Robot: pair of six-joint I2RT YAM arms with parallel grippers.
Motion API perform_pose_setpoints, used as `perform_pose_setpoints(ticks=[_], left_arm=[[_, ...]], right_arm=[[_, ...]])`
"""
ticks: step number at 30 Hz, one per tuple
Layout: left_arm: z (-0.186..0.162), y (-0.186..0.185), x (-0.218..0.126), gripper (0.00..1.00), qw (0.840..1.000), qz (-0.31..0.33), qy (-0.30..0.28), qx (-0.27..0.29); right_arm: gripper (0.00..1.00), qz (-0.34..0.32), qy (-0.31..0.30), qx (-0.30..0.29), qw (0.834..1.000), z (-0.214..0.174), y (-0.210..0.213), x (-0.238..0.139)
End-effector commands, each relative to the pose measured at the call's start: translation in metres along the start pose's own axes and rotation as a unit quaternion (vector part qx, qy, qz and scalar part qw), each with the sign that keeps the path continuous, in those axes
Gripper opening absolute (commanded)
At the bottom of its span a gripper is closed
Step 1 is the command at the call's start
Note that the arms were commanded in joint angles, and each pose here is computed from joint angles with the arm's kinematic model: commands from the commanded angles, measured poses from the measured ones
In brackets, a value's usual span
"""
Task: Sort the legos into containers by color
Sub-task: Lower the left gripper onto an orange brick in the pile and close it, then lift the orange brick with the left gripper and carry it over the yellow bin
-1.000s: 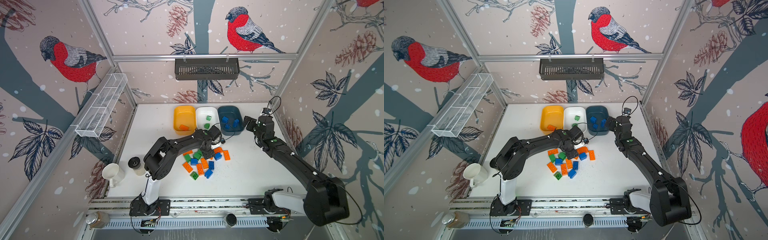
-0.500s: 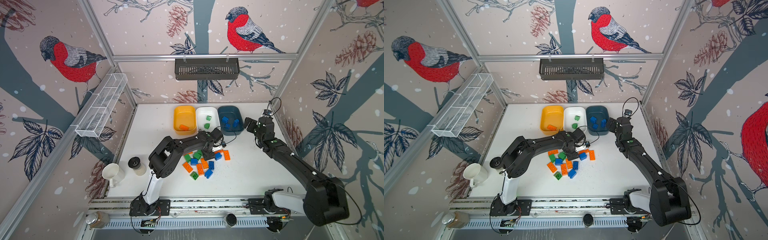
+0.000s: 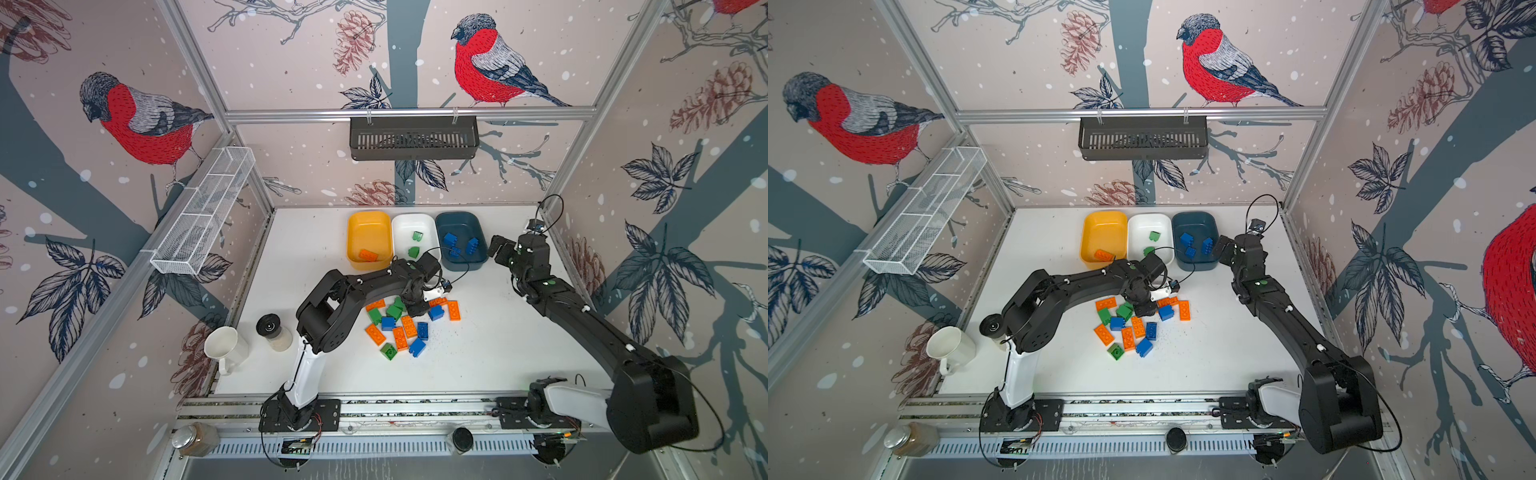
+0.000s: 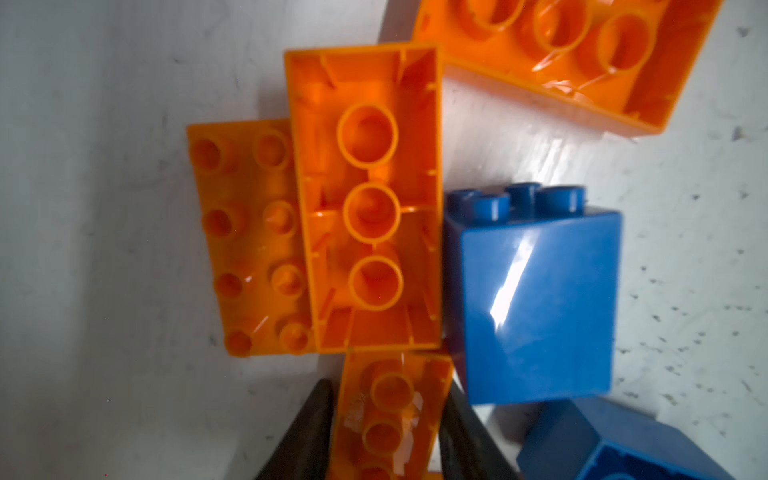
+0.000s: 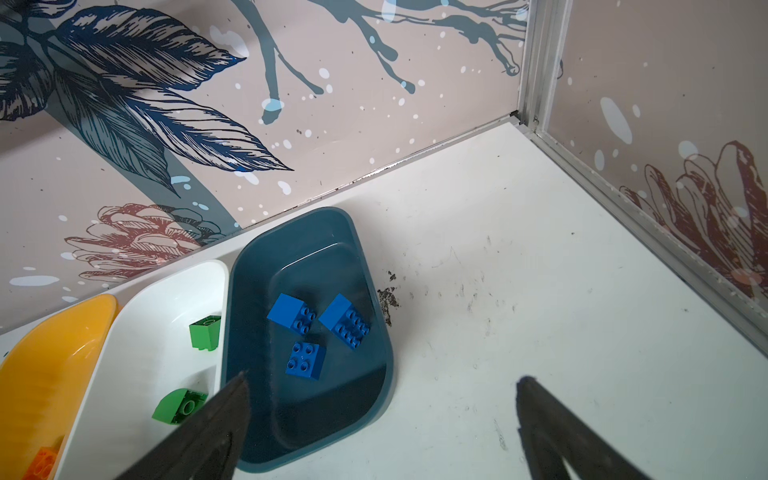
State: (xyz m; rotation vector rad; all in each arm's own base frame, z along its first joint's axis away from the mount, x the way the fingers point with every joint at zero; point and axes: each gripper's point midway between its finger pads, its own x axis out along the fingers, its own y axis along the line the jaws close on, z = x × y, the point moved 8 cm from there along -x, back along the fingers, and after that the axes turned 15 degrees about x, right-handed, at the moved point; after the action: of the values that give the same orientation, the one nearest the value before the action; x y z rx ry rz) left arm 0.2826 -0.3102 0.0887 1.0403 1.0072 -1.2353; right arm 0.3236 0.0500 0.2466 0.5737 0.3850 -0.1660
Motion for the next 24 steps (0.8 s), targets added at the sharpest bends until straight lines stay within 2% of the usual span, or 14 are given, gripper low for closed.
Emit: perform_pose_setpoints(ticks=[1,5,9,13,16,19,21,24], left_arm=[[-0.015,-0.002,0.009,0.40,0.999,-0.025,0.030,-0.016],[-0.015,0.008,-0.002,0.34,0.999,-0.008,0.010,-0.037],[-0.010,0.022,-0.026,0.28,0.996,0.014,-0.041,-0.074],[-0.010,0.047,-0.063,0.28,0.981,0.077,-0.121,-0.133],[-0.022,0.071,-0.095,0.27,0.951,0.136,-0.194,-0.200],[-0.043,0.097,-0.122,0.27,0.911,0.177,-0.253,-0.273],[-0.060,0.115,-0.133,0.27,0.879,0.216,-0.272,-0.327],[-0.086,0.139,-0.136,0.27,0.829,0.273,-0.271,-0.406]], right_arm=[[1.00,0.007,-0.003,0.001,1.000,0.005,0.004,-0.004],[1.00,0.013,-0.005,-0.004,1.000,0.007,0.006,-0.006],[1.00,0.034,0.005,-0.008,0.999,0.007,0.011,-0.007],[1.00,0.075,0.028,-0.019,0.997,0.002,0.020,-0.007],[1.00,0.099,0.046,-0.026,0.994,-0.004,0.028,-0.005],[1.00,0.105,0.060,-0.036,0.992,-0.011,0.036,-0.003],[1.00,0.103,0.072,-0.045,0.991,-0.020,0.040,0.001],[0.99,0.104,0.078,-0.052,0.990,-0.027,0.046,0.002]])
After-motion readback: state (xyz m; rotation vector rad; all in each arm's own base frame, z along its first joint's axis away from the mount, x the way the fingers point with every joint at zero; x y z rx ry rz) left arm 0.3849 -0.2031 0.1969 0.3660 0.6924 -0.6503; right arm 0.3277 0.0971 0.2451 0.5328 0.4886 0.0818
